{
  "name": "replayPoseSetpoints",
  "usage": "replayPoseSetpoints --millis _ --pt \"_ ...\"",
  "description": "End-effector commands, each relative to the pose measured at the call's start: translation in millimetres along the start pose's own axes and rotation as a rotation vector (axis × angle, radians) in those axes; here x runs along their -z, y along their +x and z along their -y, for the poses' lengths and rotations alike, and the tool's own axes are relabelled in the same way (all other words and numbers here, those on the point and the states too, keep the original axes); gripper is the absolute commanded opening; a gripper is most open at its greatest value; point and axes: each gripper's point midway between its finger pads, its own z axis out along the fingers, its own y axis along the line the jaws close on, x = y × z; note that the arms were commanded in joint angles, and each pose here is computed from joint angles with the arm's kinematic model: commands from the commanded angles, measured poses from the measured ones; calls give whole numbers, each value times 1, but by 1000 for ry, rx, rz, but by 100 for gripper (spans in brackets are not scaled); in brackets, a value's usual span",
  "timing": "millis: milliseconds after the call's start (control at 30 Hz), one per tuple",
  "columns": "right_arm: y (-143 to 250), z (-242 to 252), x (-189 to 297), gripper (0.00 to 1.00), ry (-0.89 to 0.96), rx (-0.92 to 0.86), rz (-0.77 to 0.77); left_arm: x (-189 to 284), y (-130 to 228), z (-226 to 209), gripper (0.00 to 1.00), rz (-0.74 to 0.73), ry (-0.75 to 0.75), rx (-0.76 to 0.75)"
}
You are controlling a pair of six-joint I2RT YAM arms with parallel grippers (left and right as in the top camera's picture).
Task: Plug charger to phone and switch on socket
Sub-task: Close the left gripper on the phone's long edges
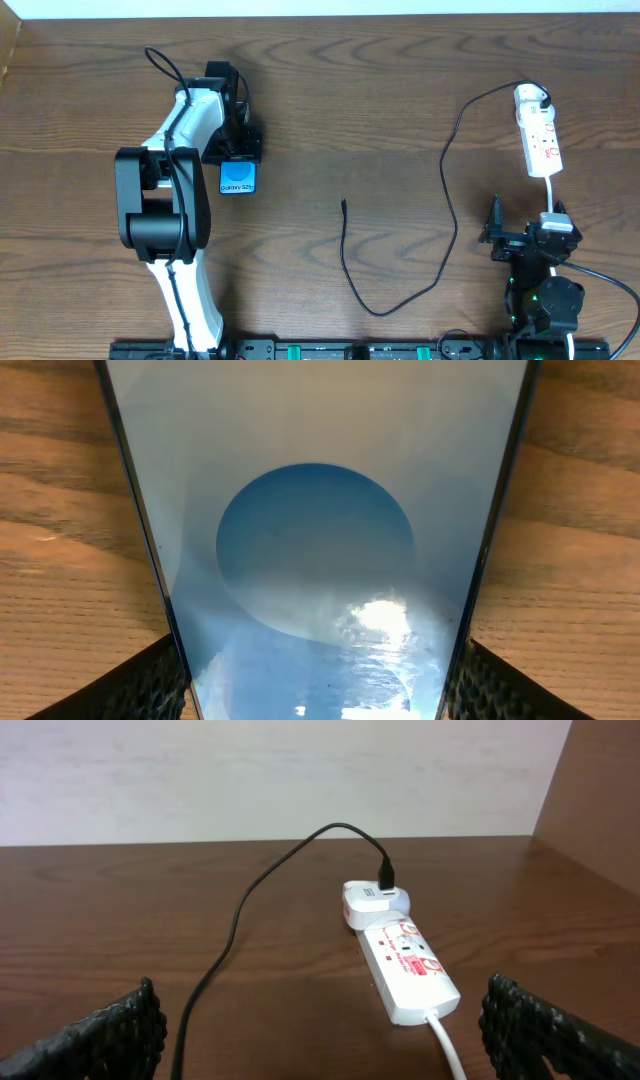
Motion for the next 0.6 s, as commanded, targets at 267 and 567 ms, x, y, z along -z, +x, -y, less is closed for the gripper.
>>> replayPoseSetpoints --millis 267,567 --pt "0 3 0 99 14 -18 1 -9 8 -2 40 -32 -7 -1" --pt "0 3 0 99 14 -18 1 -9 8 -2 20 -32 -8 -1"
